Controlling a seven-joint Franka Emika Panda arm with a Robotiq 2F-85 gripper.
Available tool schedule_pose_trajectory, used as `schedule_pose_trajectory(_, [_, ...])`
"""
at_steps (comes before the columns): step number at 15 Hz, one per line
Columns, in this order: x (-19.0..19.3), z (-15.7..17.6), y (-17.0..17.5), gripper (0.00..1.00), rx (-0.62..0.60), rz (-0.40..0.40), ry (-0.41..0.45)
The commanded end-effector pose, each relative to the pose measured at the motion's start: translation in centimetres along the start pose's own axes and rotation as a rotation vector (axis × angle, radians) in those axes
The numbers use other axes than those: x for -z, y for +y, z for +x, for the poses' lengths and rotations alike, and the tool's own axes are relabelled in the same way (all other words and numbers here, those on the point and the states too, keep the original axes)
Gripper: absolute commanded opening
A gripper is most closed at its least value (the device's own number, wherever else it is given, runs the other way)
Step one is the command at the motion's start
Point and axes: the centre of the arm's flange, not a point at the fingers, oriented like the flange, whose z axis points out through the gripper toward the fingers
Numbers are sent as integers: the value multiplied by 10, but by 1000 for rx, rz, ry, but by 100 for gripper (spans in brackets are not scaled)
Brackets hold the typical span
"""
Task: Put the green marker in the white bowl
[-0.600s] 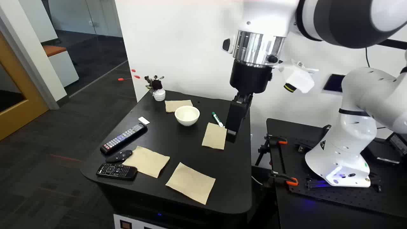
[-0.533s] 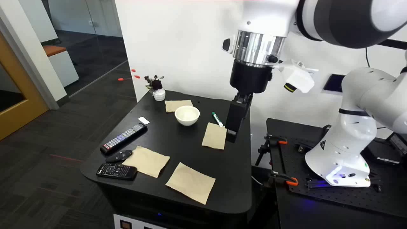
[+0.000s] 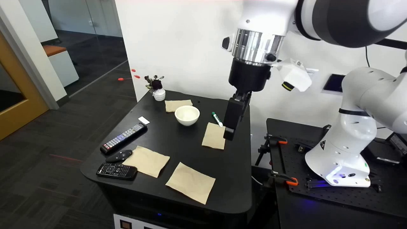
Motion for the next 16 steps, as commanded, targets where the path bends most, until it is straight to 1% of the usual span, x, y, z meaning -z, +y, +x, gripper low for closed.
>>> schedule_pose_trajectory(1, [6, 11, 26, 100, -116, -6, 94])
schedule_pose_trajectory(4, [9, 26, 68, 100, -250, -18, 168])
schedule_pose_trajectory(7, [8, 36, 117, 100, -378, -38, 209])
schedule_pose_trajectory(9, [5, 40, 152, 100, -445, -52, 220])
schedule_pose_trajectory(12, [-5, 46, 198, 100, -531, -66, 213])
schedule_pose_trajectory(16, [-29, 52, 246, 100, -623, -94, 208])
